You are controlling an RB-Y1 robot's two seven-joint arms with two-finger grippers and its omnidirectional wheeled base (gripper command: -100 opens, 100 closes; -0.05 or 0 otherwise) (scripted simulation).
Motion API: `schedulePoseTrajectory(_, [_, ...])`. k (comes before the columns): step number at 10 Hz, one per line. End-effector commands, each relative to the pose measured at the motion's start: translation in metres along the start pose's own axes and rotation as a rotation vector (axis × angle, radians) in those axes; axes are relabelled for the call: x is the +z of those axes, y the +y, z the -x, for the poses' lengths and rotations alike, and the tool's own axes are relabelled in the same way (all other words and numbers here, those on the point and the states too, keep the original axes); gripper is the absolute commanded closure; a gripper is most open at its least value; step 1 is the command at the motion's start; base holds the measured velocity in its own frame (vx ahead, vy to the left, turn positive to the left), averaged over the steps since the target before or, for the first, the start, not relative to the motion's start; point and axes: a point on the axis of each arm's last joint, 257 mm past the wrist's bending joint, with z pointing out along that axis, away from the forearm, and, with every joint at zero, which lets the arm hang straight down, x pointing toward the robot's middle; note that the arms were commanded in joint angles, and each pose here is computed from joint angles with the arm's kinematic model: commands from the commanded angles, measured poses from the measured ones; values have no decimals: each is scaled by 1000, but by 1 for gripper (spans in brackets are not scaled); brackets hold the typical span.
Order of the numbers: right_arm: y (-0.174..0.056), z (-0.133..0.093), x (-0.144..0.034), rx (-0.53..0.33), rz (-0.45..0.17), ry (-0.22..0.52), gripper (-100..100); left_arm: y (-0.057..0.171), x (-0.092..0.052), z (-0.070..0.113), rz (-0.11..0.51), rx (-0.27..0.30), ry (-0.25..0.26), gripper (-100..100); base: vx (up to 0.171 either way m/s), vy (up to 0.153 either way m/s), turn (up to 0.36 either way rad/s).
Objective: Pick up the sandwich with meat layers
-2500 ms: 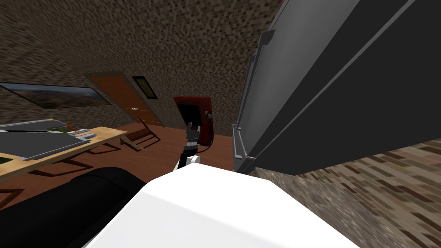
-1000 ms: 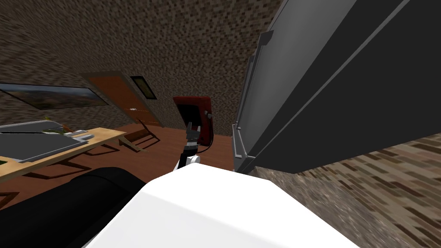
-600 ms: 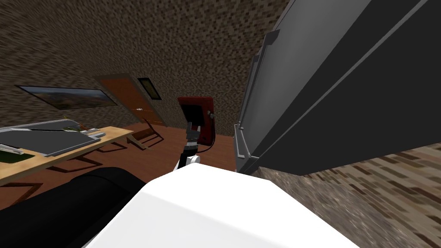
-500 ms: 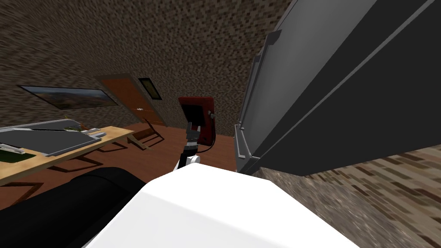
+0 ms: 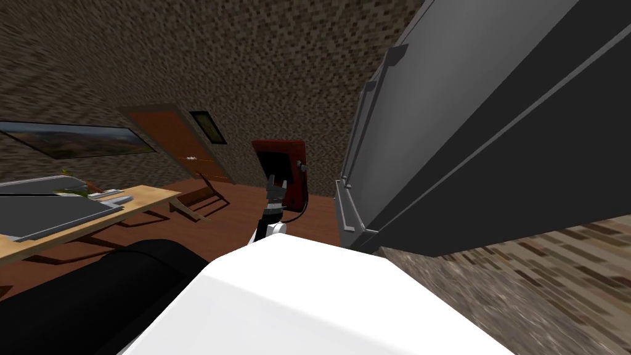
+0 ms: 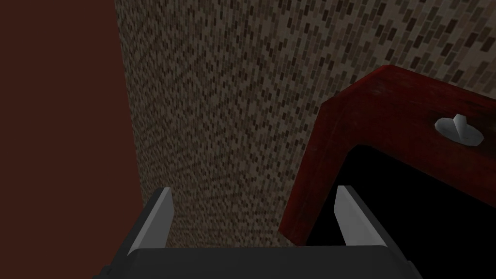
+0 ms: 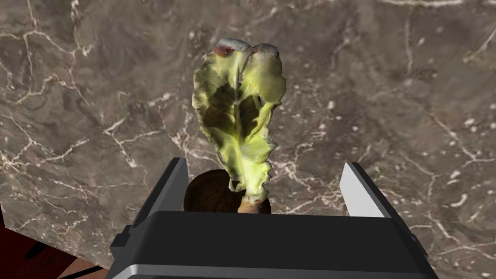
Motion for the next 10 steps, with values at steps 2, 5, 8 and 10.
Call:
schedulePoseTrajectory(2, [17, 1, 3, 36, 20, 21, -100, 0, 0, 0, 0, 0, 0, 0, 123, 28, -65])
schedulePoseTrajectory(5, [29, 30, 16, 65, 18, -15, -100, 0, 0, 0, 0, 0, 0, 0, 122, -39, -59])
schedulePoseTrajectory(8, [33, 40, 20, 74, 15, -29, 0, 0, 0, 0, 0, 0, 0, 0, 13, -16, -1])
schedulePoseTrajectory(10, [40, 52, 31, 86, 13, -23, -100, 0, 0, 0, 0, 0, 0, 0, 4, -27, 66])
